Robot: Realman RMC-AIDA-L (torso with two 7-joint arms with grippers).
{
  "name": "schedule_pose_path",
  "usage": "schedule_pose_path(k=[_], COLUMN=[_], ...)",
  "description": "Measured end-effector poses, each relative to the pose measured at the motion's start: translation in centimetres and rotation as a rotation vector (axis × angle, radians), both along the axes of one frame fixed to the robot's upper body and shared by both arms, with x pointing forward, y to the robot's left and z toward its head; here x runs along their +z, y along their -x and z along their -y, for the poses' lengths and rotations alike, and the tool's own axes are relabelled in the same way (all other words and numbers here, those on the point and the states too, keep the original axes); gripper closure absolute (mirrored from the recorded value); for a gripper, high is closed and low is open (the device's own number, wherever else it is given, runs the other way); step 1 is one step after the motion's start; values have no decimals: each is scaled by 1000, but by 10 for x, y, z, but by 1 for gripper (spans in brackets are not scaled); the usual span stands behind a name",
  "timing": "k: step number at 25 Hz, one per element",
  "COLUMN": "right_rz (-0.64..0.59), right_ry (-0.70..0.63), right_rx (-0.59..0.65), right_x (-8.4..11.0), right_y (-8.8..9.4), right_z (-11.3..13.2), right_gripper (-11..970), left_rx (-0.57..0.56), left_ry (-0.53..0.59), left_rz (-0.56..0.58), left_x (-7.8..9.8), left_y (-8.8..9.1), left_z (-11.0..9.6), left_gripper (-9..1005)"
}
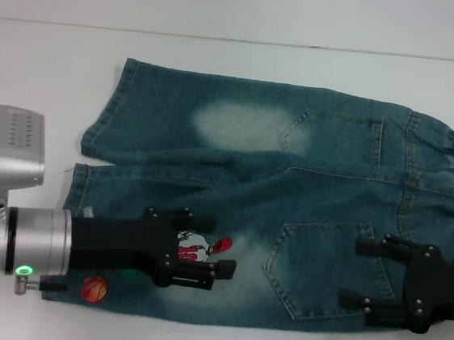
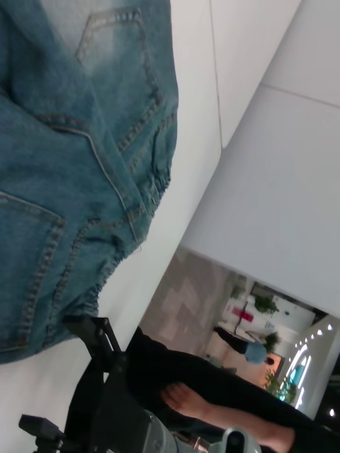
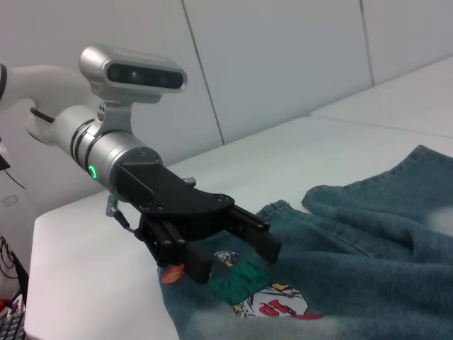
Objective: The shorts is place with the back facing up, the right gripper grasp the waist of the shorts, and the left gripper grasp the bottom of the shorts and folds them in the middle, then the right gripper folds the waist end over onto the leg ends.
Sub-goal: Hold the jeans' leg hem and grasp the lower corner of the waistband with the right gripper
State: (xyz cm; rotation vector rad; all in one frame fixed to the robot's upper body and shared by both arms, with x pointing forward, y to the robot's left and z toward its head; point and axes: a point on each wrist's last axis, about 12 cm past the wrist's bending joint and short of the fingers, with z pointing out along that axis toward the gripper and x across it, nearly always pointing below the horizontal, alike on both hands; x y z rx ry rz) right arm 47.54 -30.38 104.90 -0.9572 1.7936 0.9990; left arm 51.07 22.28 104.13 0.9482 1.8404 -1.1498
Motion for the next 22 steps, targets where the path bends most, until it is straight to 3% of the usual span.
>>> schedule_pose_path(k=[5, 12, 16, 22], right_rz=[0, -1, -4, -7], right_ry=[-5, -11, -17, -18], right_rx=[-9, -3, -20, -33], right_x=[0, 0, -1, -2], right_y=[1, 1, 4, 7], right_z=[1, -1, 2, 5], right_gripper=[13, 13, 14, 14], left_rx=[-24, -8, 72, 201], left_ry=[-8, 18, 55, 87], left_rz=[-2, 5, -37, -252], left_x=[0, 3, 14, 42], left_y=[-3, -1, 6, 20], left_z=[8, 2, -29, -82], left_gripper=[115, 117, 118, 120])
